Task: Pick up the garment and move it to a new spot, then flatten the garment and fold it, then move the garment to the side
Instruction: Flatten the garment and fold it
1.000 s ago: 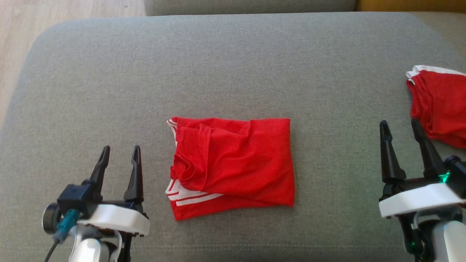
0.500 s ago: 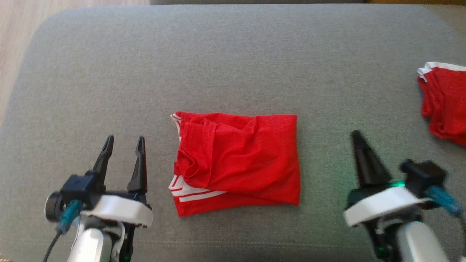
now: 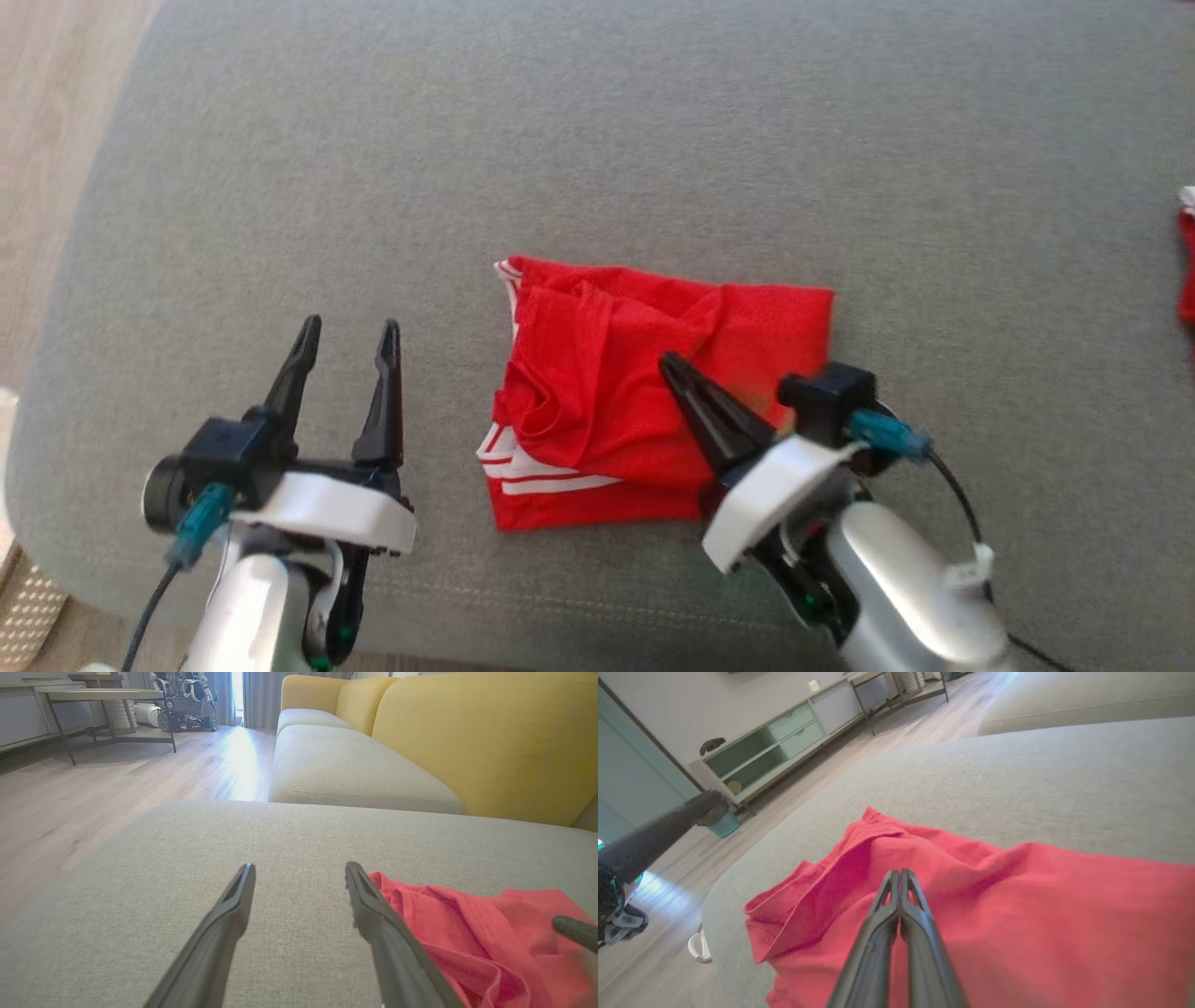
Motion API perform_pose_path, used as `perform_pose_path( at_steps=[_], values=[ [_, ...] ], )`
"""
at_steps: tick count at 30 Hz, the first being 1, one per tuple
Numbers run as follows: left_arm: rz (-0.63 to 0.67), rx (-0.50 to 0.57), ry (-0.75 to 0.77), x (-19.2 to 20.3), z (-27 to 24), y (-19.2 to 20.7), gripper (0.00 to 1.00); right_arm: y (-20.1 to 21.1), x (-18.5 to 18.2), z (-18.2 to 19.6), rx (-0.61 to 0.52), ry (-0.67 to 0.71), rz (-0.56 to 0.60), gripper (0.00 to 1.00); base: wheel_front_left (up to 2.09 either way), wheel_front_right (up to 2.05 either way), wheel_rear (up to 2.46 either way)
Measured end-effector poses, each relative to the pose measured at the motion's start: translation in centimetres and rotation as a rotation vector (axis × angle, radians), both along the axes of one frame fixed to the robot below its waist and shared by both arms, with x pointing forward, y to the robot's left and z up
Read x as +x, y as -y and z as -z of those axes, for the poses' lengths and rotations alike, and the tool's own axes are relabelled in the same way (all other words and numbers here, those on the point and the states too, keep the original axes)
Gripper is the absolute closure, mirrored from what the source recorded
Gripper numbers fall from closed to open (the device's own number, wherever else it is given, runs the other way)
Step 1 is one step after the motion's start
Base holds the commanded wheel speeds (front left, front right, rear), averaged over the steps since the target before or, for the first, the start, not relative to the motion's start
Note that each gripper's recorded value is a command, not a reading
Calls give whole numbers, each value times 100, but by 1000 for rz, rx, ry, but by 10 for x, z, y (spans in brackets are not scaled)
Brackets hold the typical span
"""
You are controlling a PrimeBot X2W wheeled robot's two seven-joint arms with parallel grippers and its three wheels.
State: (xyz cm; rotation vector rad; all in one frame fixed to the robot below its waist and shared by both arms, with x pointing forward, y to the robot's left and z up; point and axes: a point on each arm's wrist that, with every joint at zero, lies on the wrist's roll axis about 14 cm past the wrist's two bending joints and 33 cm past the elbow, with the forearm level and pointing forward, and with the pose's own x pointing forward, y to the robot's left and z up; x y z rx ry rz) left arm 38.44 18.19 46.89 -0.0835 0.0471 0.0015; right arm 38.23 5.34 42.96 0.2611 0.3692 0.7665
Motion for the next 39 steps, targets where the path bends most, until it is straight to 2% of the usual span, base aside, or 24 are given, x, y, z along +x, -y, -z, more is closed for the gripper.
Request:
perform_pose_path(
  at_steps=[9, 14, 21, 27, 34, 39],
  values=[
    [-36, -14, -12, 3, 5, -8, 0, -37, 14, 26, -68, -56, -145, 100, 0, 0, 0],
    [-56, -14, -33, 1, 11, -12, 0, -52, 9, 38, -110, -98, -226, 100, 0, 0, 0],
    [-54, -15, -23, 5, 8, -13, 0, -74, -4, 33, -99, -100, -328, 100, 0, 0, 0],
    [-48, -19, -23, 7, 9, -11, 0, -90, -20, 18, -67, -46, -409, 100, 0, 0, 0],
    [-34, -26, -13, 12, 7, -6, 0, -94, -17, -11, 34, 27, -391, 100, 0, 0, 0],
    [-21, -26, 3, 16, 3, -2, 0, -69, 22, -32, 85, 98, -229, 100, 0, 0, 0]
  ],
)
